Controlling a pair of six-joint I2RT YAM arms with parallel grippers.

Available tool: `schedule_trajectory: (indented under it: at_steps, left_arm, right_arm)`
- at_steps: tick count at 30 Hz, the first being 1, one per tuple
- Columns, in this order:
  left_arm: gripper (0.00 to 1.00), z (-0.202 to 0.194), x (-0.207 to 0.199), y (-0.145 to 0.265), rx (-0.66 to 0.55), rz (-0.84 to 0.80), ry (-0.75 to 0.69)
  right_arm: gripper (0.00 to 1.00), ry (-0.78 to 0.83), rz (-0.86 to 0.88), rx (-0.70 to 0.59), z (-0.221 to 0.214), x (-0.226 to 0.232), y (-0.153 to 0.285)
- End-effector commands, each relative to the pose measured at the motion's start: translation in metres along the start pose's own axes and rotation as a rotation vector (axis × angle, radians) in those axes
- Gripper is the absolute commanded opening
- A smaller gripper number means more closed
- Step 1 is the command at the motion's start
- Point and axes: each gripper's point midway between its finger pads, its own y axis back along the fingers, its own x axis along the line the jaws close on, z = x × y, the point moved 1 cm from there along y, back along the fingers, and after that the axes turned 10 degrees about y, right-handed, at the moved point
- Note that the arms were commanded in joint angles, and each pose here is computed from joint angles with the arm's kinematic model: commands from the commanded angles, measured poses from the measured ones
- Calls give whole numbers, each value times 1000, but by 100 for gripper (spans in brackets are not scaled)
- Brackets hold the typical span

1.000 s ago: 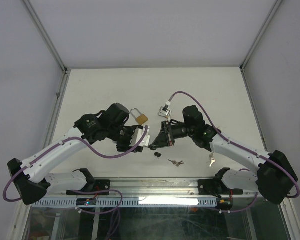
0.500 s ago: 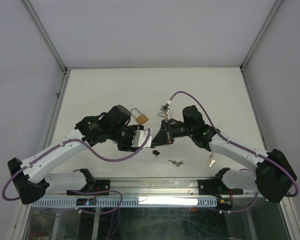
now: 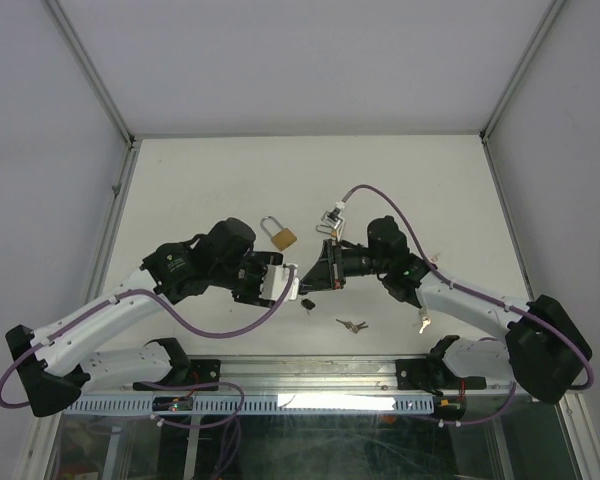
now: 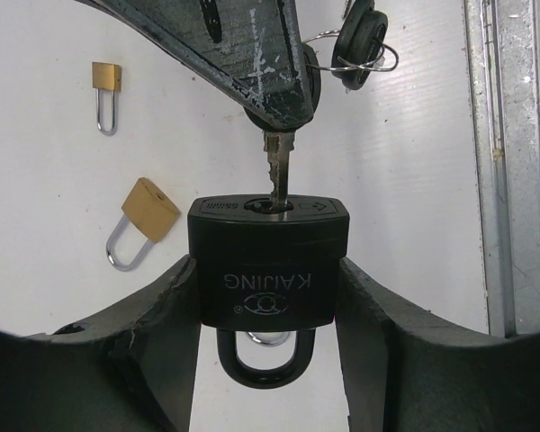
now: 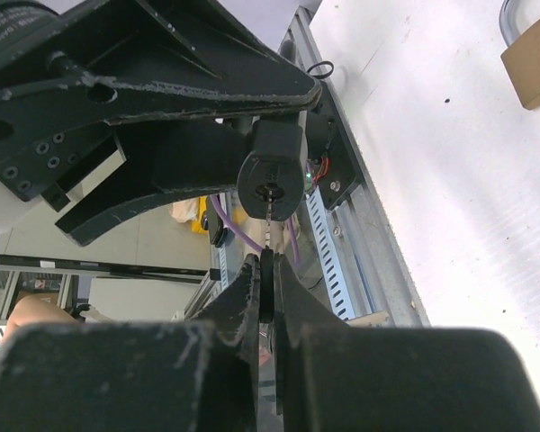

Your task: Unlock with the key

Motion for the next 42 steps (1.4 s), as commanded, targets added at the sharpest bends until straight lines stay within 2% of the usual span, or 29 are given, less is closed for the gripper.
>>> schedule_trajectory:
  at_steps: [1, 6, 10, 11, 14, 17, 23, 29, 37, 42]
  left_arm:
    - [0, 62, 8, 2, -254, 66, -164]
    - [0, 70, 6, 5, -321, 125, -273]
    - [0, 69, 15, 6, -307, 218, -354]
    - [0, 68, 18, 6, -299, 241, -371]
    - [0, 66, 24, 7, -290, 298, -400]
    - [0, 66, 24, 5, -297, 321, -419]
    - [0, 67, 16, 0, -293, 289, -412]
    - [0, 46, 8, -12, -199, 218, -395]
    - [0, 33, 16, -21, -117, 245, -393]
    - [0, 23, 13, -28, -88, 233, -403]
  right_arm:
    - [0, 169, 77, -127, 34, 41, -4]
    - [0, 123, 49, -88, 23, 44, 3]
    - [0, 96, 31, -67, 17, 42, 6]
    - [0, 410, -93, -110, 27, 14, 8]
    - [0, 491, -239, -123, 31, -6, 18]
    - [0, 545, -206, -180, 35, 4, 21]
    - [0, 560, -197, -199, 39, 12, 23]
    - [0, 547, -208, -221, 42, 15, 29]
    - [0, 506, -247, -233, 43, -3, 38]
    - [0, 389, -181, -220, 39, -9, 41]
